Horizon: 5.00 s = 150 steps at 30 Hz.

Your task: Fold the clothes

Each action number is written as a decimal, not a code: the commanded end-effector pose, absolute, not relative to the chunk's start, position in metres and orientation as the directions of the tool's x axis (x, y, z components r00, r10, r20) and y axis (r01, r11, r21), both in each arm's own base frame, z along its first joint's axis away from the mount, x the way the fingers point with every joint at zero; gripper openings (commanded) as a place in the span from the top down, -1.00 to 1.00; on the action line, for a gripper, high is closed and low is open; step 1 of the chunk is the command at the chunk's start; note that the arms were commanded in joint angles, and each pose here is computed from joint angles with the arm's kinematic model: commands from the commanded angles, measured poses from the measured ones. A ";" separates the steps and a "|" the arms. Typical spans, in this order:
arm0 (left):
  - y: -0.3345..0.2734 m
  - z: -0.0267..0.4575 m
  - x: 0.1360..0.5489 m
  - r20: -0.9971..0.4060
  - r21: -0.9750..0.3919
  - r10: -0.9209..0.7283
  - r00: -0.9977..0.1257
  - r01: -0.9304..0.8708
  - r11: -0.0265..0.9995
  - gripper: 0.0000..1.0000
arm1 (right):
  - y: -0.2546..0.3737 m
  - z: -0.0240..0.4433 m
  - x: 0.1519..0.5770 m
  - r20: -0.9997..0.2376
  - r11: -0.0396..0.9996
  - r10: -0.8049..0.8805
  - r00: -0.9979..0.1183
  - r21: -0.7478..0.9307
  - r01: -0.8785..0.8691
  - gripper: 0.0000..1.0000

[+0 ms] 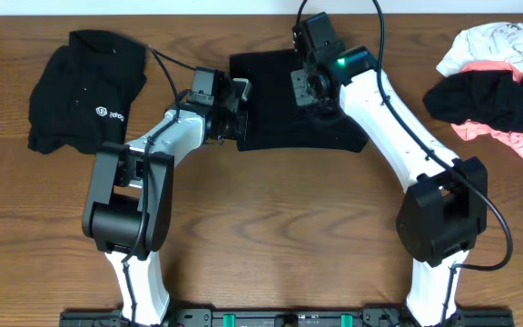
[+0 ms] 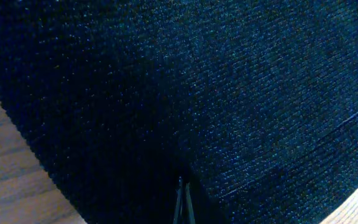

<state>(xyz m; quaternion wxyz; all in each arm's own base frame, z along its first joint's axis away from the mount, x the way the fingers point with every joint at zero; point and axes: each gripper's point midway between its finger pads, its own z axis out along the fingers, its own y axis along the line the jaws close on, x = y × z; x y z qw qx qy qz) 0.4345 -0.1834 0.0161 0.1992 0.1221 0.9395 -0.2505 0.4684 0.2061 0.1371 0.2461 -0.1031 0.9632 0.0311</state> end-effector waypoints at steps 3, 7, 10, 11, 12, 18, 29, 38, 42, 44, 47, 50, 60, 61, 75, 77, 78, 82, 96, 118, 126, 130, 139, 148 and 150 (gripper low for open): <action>-0.182 -0.002 0.428 -0.387 -0.425 0.120 -0.914 0.292 0.857 0.88 | 0.250 0.201 0.471 -0.600 0.948 -0.160 -0.784 0.128 -0.291 0.97; -0.183 -0.002 0.428 -0.383 -0.429 0.111 -0.917 0.283 0.858 0.88 | 0.269 0.219 0.468 -0.634 0.934 -0.174 -0.753 0.136 -0.329 0.98; -0.183 -0.002 0.428 -0.381 -0.430 0.108 -0.918 0.280 0.858 0.88 | 0.278 0.224 0.464 -0.643 0.927 -0.183 -0.743 0.138 -0.348 0.97; -0.183 -0.002 0.428 -0.382 -0.430 0.109 -0.918 0.280 0.858 0.88 | 0.281 0.224 0.463 -0.643 0.925 -0.188 -0.743 0.138 -0.353 0.98; -0.183 -0.002 0.428 -0.382 -0.430 0.109 -0.918 0.280 0.858 0.88 | 0.283 0.224 0.461 -0.641 0.924 -0.192 -0.743 0.138 -0.357 0.97; -0.183 -0.002 0.429 -0.382 -0.430 0.108 -0.918 0.280 0.858 0.88 | 0.288 0.221 0.455 -0.630 0.920 -0.208 -0.748 0.135 -0.369 0.98; -0.158 0.105 0.449 -0.562 -0.419 0.013 -0.827 0.299 0.857 0.88 | 0.287 0.219 0.454 -0.624 0.920 -0.214 -0.751 0.131 -0.371 0.97; -0.107 0.254 0.406 -0.742 -0.370 -0.082 -0.666 0.304 0.878 0.88 | 0.292 0.196 0.457 -0.590 0.917 -0.237 -0.772 0.127 -0.378 0.97; -0.097 0.286 0.381 -0.773 -0.359 -0.098 -0.627 0.304 0.883 0.88 | 0.310 0.187 0.458 -0.592 0.893 -0.245 -0.767 0.169 -0.416 -0.14; -0.093 0.299 0.371 -0.790 -0.352 -0.104 -0.604 0.307 0.884 0.88 | 0.333 0.182 0.451 -0.596 0.838 -0.287 -0.750 0.224 -0.498 -0.98; -0.089 0.314 0.361 -0.812 -0.339 -0.109 -0.574 0.310 0.889 0.88 | 0.362 0.177 0.435 -0.596 0.750 -0.347 -0.724 0.286 -0.596 -0.99; -0.081 0.314 0.355 -0.812 -0.315 -0.113 -0.572 0.268 0.910 0.88 | 0.365 0.187 0.436 -0.619 0.743 -0.338 -0.709 0.286 -0.605 -0.98; -0.073 0.274 0.355 -0.725 -0.309 -0.102 -0.682 0.190 0.932 0.88 | 0.289 0.233 0.469 -0.653 0.855 -0.182 -0.735 0.264 -0.447 0.70; -0.073 0.269 0.358 -0.713 -0.312 -0.101 -0.694 0.184 0.932 0.88 | 0.285 0.226 0.471 -0.639 0.861 -0.174 -0.750 0.270 -0.430 0.97; -0.074 0.244 0.367 -0.661 -0.321 -0.098 -0.744 0.162 0.933 0.88 | 0.304 0.074 0.486 -0.430 0.912 -0.153 -0.889 0.284 -0.295 0.97; -0.074 0.244 0.367 -0.661 -0.321 -0.098 -0.744 0.162 0.933 0.88 | 0.309 0.052 0.482 -0.393 0.916 -0.146 -0.908 0.293 -0.274 0.97; -0.074 0.244 0.367 -0.661 -0.321 -0.098 -0.744 0.162 0.933 0.88 | 0.315 0.043 0.479 -0.376 0.910 -0.151 -0.914 0.308 -0.277 0.98; -0.074 0.244 0.367 -0.660 -0.321 -0.098 -0.744 0.162 0.933 0.88 | 0.348 0.041 0.466 -0.377 0.836 -0.210 -0.902 0.409 -0.365 0.97; -0.074 0.213 0.377 -0.598 -0.329 -0.096 -0.796 0.135 0.935 -0.09 | 0.311 0.130 0.476 -0.479 0.859 -0.164 -0.863 0.361 -0.364 0.91; -0.099 0.082 0.465 -0.394 -0.719 -0.239 -0.888 0.136 0.681 -0.96 | 0.151 0.160 0.499 -0.429 0.969 0.047 -0.902 0.240 -0.064 0.97; -0.071 0.077 0.468 -0.376 -0.722 -0.292 -0.879 0.081 0.687 -0.96 | 0.143 0.141 0.503 -0.397 0.974 0.058 -0.916 0.225 -0.036 0.97; -0.084 0.066 0.466 -0.357 -0.726 -0.270 -0.894 0.084 0.683 -0.96 | 0.136 0.117 0.508 -0.374 0.984 0.065 -0.925 0.181 -0.004 0.97; -0.099 0.042 0.464 -0.311 -0.748 -0.254 -0.916 0.070 0.661 -0.96 | 0.127 0.054 0.515 -0.292 0.985 0.141 -0.946 0.137 0.105 0.98; -0.112 0.049 0.467 -0.309 -0.807 -0.248 -0.918 0.115 0.580 -0.96 | 0.132 0.011 0.515 -0.235 0.980 0.165 -0.958 0.145 0.134 0.97; -0.116 0.055 0.467 -0.318 -0.822 -0.239 -0.917 0.141 0.552 -0.96 | 0.137 0.005 0.513 -0.214 0.978 0.163 -0.963 0.167 0.129 0.98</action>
